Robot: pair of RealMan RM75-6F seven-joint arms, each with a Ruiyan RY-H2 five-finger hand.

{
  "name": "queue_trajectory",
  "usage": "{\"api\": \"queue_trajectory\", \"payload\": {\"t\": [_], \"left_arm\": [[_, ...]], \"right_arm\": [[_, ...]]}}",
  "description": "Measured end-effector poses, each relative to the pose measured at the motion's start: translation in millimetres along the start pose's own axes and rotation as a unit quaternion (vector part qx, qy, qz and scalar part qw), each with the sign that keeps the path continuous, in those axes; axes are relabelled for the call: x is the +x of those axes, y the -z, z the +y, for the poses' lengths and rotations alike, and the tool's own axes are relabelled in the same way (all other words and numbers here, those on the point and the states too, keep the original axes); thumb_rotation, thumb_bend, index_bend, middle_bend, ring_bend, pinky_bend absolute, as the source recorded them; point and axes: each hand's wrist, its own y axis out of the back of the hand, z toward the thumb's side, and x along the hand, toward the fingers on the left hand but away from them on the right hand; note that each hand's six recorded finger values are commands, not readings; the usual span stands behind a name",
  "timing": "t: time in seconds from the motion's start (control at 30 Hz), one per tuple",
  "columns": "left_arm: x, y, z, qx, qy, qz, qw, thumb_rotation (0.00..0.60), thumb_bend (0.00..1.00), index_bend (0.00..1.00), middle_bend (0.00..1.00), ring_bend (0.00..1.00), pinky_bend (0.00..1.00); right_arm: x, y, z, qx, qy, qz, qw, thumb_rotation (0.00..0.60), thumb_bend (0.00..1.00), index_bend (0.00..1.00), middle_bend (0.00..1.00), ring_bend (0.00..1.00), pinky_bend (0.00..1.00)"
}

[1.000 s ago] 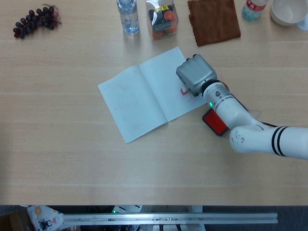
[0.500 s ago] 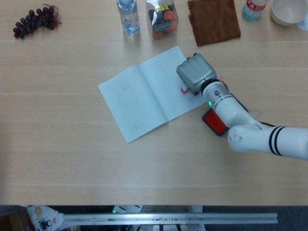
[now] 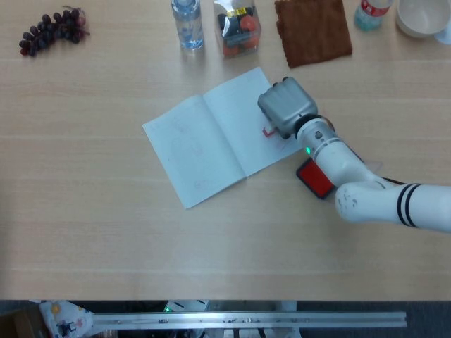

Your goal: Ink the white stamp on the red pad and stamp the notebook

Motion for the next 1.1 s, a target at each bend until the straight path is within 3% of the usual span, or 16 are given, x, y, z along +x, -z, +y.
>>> {"api": "queue_trajectory", "payload": {"t": [0.23, 0.43, 0.67, 1.1], "left_arm": [[-1, -2, 1, -0.001, 0.0, -0.003, 1.0, 0.6, 0.31, 0.2, 0.13, 0.18, 0.22], [-1, -6, 0, -0.002, 0.0, -0.009, 1.0, 0.6, 0.31, 0.2, 0.13, 0.18, 0.22], [0, -11, -2, -0.001, 0.004, -0.016, 0.9999, 0.6, 0.31, 0.2, 0.13, 0.18, 0.22], [-1, -13, -6, 0.002, 0.011, -0.016, 0.9998, 0.6, 0.31, 0.2, 0.13, 0.18, 0.22]], "right_arm": [[15, 16, 19, -0.018, 0.019, -0.003, 0.9997, 0.6, 0.35, 0.77, 0.53, 0.35, 0.32], [38, 53, 30, -0.024, 0.033, -0.026, 0.9988, 0.6, 0.35, 0.77, 0.53, 0.35, 0.32], [55, 90, 16, -0.017, 0.022, -0.057, 0.998, 0.6, 0.35, 0.77, 0.53, 0.35, 0.32], [56, 99, -5, 0.006, 0.001, -0.063, 0.998, 0.6, 0.35, 0.77, 0.53, 0.35, 0.32]]}}
